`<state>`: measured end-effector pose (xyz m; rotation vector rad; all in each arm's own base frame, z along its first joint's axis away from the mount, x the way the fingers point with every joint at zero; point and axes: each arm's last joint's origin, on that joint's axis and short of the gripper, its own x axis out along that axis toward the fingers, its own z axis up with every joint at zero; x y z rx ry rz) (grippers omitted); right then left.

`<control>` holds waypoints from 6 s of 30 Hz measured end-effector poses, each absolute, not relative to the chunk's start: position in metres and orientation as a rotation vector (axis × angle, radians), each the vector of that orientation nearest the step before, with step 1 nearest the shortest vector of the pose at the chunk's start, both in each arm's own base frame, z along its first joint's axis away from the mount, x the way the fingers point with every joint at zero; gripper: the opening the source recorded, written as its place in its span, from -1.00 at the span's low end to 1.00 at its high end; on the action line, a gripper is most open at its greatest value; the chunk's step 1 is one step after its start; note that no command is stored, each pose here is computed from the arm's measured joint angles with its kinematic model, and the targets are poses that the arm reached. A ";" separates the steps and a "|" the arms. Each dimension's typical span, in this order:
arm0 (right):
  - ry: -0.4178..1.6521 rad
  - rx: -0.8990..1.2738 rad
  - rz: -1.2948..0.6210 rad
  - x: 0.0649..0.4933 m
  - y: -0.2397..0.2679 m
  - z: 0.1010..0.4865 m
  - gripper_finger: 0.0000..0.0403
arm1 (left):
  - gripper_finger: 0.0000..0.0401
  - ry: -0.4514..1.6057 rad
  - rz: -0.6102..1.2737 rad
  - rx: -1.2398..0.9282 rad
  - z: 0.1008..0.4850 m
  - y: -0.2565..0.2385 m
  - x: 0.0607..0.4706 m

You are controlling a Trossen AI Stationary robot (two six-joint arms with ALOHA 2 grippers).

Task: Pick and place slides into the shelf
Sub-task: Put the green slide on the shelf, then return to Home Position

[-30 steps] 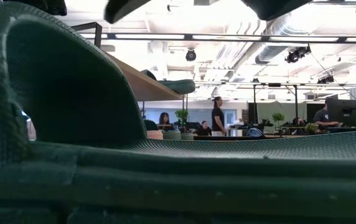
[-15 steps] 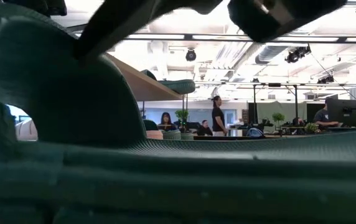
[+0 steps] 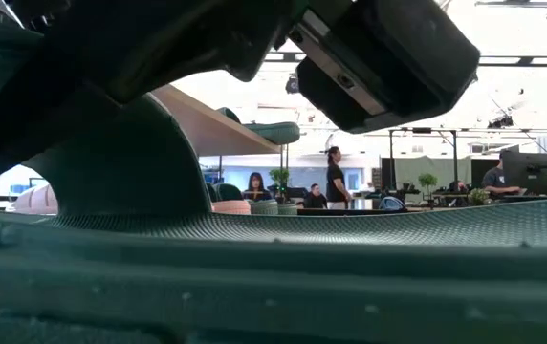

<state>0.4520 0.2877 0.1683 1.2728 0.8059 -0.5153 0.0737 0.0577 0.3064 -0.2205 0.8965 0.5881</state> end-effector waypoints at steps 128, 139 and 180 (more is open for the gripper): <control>0.456 1.283 -0.377 0.498 -0.150 0.285 -0.98 | -1.00 0.897 0.588 -0.221 0.306 0.058 0.074; 0.454 1.281 -0.387 0.498 -0.151 0.284 -0.76 | -1.00 0.897 0.588 -0.221 0.306 0.058 0.074; 0.623 1.251 -0.574 0.469 -0.150 0.322 -0.37 | -1.00 0.897 0.588 -0.221 0.306 0.058 0.074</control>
